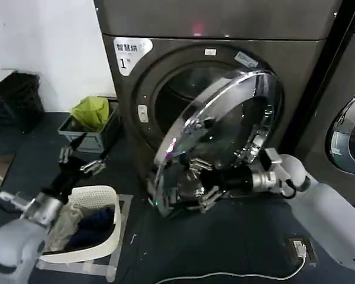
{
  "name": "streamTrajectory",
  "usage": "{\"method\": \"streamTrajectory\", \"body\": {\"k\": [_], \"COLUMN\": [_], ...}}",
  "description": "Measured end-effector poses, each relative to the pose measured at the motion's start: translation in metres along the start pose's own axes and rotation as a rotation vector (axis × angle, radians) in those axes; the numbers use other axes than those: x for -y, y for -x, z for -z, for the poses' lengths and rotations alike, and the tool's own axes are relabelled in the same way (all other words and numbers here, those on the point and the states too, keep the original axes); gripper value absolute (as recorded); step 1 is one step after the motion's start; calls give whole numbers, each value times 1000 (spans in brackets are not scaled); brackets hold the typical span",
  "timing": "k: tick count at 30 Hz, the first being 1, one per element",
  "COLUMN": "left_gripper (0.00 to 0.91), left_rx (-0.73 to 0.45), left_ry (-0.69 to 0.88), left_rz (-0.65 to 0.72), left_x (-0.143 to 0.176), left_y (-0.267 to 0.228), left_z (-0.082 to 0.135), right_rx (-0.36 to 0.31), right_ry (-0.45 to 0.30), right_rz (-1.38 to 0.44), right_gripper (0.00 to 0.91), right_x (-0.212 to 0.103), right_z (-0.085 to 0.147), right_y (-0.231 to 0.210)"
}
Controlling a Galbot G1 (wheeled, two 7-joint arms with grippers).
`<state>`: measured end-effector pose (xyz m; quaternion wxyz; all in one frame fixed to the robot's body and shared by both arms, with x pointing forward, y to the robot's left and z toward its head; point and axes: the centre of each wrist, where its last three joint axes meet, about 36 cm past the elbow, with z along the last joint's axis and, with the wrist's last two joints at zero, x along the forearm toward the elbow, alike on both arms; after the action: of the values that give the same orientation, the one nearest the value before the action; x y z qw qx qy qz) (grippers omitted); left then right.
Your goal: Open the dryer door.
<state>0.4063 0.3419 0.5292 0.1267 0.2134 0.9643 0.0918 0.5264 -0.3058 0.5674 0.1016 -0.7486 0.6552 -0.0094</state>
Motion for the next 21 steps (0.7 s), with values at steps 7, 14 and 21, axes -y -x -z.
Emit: {"method": "streamTrajectory", "body": {"k": [7,14,21], "left_gripper": [907,907,907], "left_rx": [-8,7,23], "left_ry": [12,11,2], "left_rz": [-93,-180,-244], "left_x": [9,26,40], "left_y": [30,59,87], "left_z": [-8,-13,-16], "right_rx": [-14,-55,-79], "right_ry": [-10,-8,-46], "right_rz": [-49,-138,-251], "right_gripper": [907,907,907], "right_x": [-3,-19,-62], "right_z": [1,-2,4], "right_y": [-33,-75,-119]}}
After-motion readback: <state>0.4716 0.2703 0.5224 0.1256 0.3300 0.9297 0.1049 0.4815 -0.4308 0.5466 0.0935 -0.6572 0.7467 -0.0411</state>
